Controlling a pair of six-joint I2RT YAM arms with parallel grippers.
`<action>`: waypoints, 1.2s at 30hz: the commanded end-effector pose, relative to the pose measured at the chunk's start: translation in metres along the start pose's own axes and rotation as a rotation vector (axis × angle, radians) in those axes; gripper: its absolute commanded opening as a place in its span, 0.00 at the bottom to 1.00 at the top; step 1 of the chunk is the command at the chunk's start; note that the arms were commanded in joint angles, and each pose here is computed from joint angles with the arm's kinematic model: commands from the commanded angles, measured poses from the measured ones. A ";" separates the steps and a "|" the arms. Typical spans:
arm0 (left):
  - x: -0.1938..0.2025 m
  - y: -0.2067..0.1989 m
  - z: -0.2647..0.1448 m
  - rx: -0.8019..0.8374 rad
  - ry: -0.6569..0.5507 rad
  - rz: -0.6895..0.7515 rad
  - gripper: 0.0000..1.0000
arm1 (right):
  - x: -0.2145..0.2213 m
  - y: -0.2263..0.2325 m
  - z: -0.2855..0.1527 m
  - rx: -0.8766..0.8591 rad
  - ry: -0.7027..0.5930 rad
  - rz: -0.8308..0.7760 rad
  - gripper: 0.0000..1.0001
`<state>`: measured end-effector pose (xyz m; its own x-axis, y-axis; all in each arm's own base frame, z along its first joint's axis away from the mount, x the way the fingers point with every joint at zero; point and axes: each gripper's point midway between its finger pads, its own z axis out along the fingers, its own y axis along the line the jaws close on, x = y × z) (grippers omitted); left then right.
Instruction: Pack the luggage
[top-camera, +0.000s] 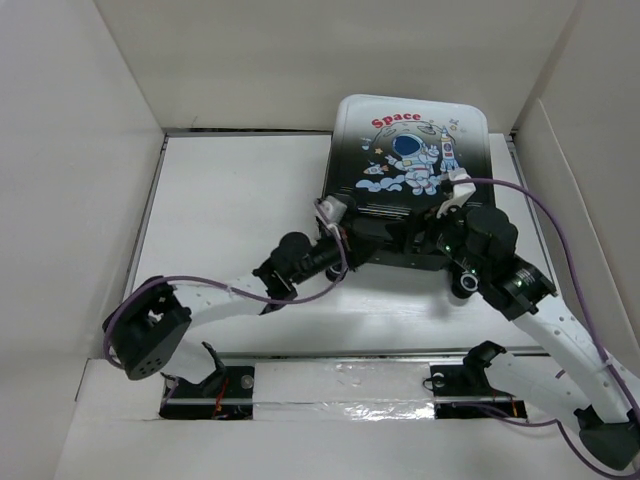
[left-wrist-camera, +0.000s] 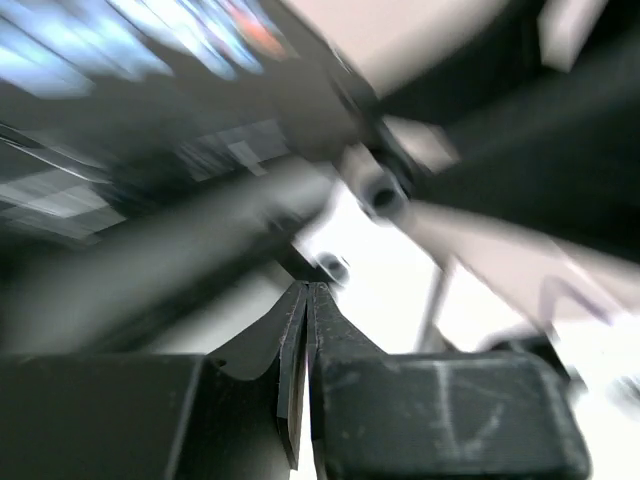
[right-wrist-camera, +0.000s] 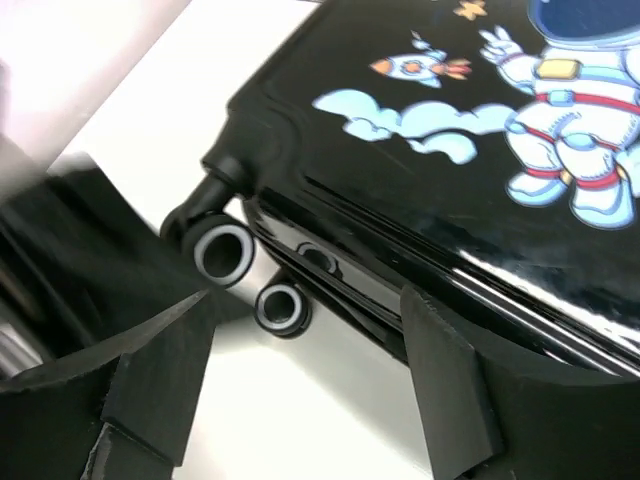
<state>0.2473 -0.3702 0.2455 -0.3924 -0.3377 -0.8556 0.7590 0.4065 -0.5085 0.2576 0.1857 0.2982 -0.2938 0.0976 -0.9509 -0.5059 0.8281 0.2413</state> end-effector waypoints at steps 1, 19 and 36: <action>0.036 -0.037 0.007 0.097 0.091 -0.049 0.00 | 0.015 0.013 -0.008 -0.053 0.084 -0.046 0.81; -0.103 0.100 -0.109 -0.557 -0.311 -0.090 0.00 | 0.044 0.007 -0.027 -0.032 0.015 0.040 0.82; -0.013 0.037 -0.025 -0.206 0.004 -0.151 0.00 | 0.033 0.035 -0.002 -0.076 0.002 0.064 0.94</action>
<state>0.2738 -0.2949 0.1643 -0.5678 -0.3342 -0.7522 0.4238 0.6647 -0.6152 0.2210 0.2093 0.2385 -0.4042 0.0707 -0.9119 -0.5353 0.7902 0.2985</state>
